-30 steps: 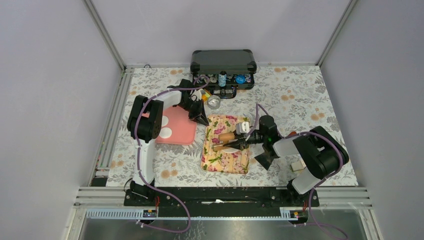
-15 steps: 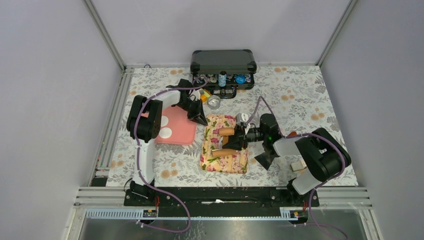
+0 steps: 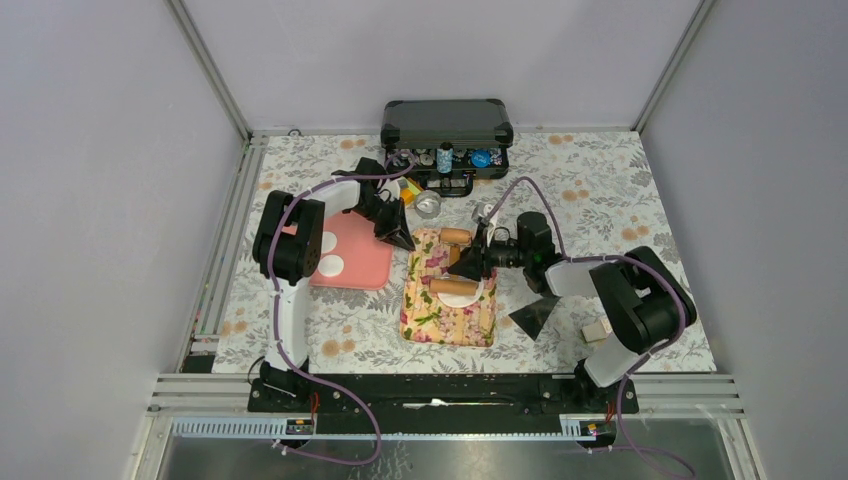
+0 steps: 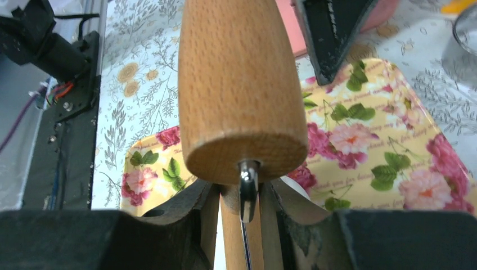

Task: Roll out the dumpling wrappers from the dough
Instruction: Flatten out the dough on the work surface.

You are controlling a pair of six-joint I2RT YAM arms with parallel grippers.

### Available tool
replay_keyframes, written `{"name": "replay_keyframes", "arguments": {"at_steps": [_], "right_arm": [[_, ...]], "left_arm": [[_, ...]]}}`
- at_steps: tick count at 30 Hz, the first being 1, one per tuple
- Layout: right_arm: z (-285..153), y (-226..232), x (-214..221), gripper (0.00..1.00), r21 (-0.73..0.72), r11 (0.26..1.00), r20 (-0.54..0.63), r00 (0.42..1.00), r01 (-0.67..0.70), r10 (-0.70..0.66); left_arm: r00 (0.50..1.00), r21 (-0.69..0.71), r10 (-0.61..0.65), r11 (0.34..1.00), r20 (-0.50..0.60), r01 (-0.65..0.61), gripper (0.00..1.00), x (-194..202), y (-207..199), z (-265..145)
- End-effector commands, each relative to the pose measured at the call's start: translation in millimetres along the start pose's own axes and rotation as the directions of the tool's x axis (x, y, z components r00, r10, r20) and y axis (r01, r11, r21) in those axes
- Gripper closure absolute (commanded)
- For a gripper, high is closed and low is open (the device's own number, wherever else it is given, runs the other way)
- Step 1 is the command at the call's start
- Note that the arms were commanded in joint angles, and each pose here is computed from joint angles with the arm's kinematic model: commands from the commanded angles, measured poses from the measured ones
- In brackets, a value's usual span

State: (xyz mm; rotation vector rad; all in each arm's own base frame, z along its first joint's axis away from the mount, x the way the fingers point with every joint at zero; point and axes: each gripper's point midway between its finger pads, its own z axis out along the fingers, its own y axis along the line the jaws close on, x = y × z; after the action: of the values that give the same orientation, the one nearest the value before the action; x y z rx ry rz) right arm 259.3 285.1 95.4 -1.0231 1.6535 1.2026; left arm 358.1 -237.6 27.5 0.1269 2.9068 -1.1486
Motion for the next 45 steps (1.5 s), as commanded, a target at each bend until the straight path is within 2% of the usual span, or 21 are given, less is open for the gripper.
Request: {"name": "replay_keyframes", "arguments": {"at_steps": [1,8,10,16,22,26,32,38,41,45], "right_arm": [[-3,-20,1,1.0,0.045,0.992,0.001,0.993,-0.119,0.119],[-3,5,34,1.0,-0.05,0.935,-0.072,0.935,-0.351,0.347],[-5,12,37,1.0,-0.082,0.93,-0.078,0.932,-0.359,0.353],[-9,14,62,1.0,-0.051,0.918,-0.132,0.914,-0.392,0.383],[-11,24,64,1.0,-0.087,0.901,-0.145,0.9,-0.426,0.411],[-15,40,55,1.0,-0.177,0.901,-0.117,0.917,-0.397,0.381],[-20,52,56,1.0,-0.228,0.9,-0.12,0.928,-0.371,0.352],[-19,47,65,1.0,-0.183,0.924,-0.144,0.938,-0.337,0.314],[-19,51,48,1.0,-0.225,0.928,-0.108,0.954,-0.297,0.279],[-13,29,25,1.0,-0.141,0.975,-0.063,0.984,-0.173,0.165]], "left_arm": [[0.994,0.009,0.072,0.997,0.08,-0.073,1.0,-16,-14,-19],[0.993,0.008,0.078,0.997,0.083,-0.079,1.0,-18,-16,-21],[0.994,0.008,0.077,0.997,0.083,-0.078,1.0,-18,-15,-21],[0.993,0.004,0.074,0.997,0.088,-0.075,1.0,-20,-13,-23],[0.993,0.001,0.074,0.997,0.093,-0.075,1.0,-23,-13,-26],[0.993,0.0,0.073,0.997,0.096,-0.073,1.0,-24,-14,-27],[0.993,-0.003,0.07,0.998,0.099,-0.07,1.0,-25,-14,-29],[0.993,-0.002,0.066,0.998,0.098,-0.066,1.0,-25,-14,-29],[0.993,0.0,0.064,0.998,0.096,-0.065,1.0,-24,-14,-28],[0.994,0.0,0.061,0.998,0.092,-0.062,1.0,-22,-12,-27]]}}
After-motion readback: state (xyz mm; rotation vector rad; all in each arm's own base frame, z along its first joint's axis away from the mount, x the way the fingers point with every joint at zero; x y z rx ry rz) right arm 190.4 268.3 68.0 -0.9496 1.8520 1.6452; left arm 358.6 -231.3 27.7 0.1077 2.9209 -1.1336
